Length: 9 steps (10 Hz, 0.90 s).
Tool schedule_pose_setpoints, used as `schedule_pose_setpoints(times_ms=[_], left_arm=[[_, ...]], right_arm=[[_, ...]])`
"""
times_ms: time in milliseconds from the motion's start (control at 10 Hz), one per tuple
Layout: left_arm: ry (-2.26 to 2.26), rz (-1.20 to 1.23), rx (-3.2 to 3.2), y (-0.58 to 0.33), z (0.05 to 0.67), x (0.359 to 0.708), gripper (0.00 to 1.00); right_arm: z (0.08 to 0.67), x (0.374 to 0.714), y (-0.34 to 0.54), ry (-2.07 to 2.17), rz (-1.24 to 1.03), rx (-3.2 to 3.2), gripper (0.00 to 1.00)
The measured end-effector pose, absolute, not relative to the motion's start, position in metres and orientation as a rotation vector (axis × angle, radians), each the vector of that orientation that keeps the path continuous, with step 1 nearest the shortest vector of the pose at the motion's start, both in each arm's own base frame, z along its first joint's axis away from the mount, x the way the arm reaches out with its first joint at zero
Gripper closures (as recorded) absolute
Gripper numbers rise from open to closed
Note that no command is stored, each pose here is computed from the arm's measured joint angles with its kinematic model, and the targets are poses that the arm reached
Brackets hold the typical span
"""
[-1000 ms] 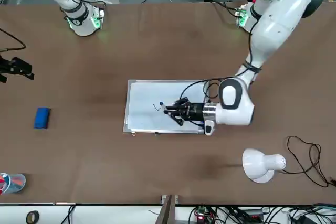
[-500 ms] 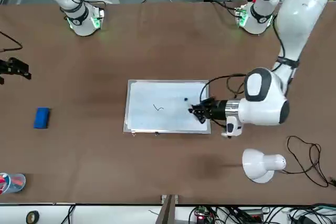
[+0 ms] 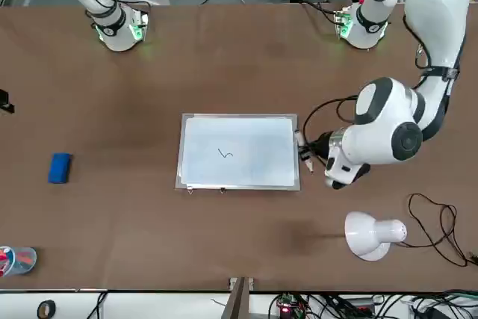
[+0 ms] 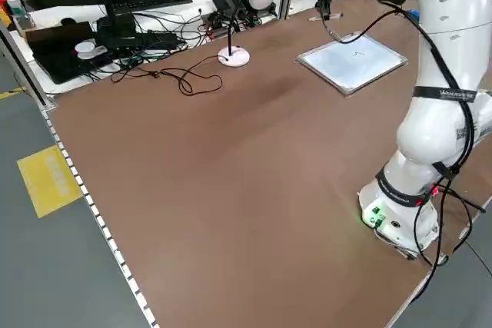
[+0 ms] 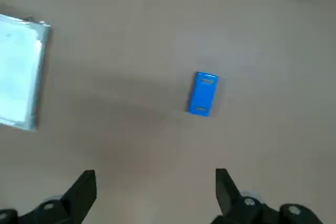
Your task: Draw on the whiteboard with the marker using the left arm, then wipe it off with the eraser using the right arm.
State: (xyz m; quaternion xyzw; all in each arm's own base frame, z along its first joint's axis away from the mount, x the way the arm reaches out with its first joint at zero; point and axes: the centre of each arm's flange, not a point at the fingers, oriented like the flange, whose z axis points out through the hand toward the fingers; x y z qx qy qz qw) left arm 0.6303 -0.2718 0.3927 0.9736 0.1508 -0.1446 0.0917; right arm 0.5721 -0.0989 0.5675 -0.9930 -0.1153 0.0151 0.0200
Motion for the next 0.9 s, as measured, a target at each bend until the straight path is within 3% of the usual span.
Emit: schedule_pose_setpoints(times_ms=[900], left_arm=[[-0.056,-0.347,3.118,-0.141,0.365,0.631,0.83]], right_arm=[[0.411,0.616,-0.177,-0.204,-0.001,-3.101,0.00]])
